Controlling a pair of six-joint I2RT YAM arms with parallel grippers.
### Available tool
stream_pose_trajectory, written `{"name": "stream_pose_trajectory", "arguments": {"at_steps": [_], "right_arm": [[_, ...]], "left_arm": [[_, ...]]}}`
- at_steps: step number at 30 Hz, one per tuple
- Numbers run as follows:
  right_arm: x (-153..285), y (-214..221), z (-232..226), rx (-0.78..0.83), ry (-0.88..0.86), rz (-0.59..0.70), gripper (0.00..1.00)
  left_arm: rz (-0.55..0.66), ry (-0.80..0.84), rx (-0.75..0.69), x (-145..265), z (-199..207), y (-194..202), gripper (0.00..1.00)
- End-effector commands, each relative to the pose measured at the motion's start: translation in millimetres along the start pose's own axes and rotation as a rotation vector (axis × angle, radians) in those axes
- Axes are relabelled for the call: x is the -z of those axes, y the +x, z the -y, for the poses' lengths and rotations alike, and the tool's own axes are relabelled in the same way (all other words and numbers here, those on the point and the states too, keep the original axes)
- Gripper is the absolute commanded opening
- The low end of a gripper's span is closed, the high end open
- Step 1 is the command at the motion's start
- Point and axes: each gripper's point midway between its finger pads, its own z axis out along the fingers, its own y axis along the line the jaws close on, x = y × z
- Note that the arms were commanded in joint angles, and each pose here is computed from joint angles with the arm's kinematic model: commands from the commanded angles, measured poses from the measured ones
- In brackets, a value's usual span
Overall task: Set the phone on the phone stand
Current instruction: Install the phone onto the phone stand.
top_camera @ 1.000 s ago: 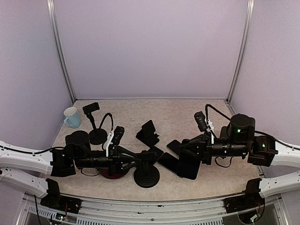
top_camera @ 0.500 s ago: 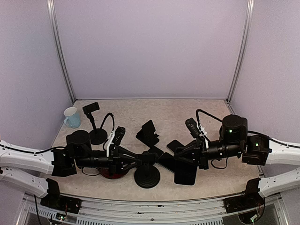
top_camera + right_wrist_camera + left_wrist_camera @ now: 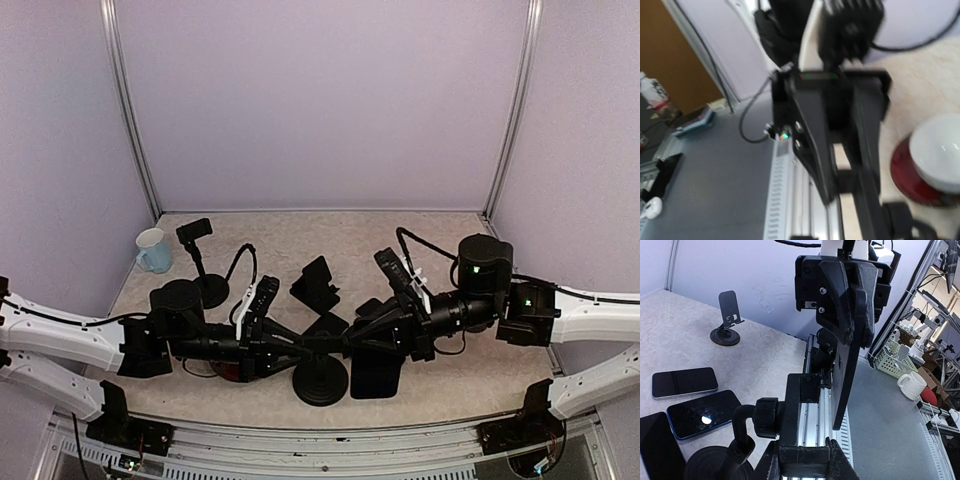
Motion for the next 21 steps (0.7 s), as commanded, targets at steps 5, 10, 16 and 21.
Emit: {"name": "stream_pose_trajectory", "arguments": {"at_steps": [5, 10, 16, 21], "right_arm": [[-9, -55, -47, 0.142, -0.209, 0.127, 0.00], [-23, -62, -57, 0.174, -0.250, 0.111, 0.00], [-34, -68, -66, 0.196, -0.285, 0.100, 0.00], [-34, -73, -71, 0.213, -0.303, 0.106, 0.00]], "left_arm": [[0.029, 0.114, -0.059, -7, 32, -15, 0.00], [0.030, 0.134, -0.073, -11, 39, -17, 0.00], [0.035, 0.151, -0.091, -14, 45, -21, 0.00], [0.039, 0.151, -0.103, -16, 45, -23, 0.00]]}}
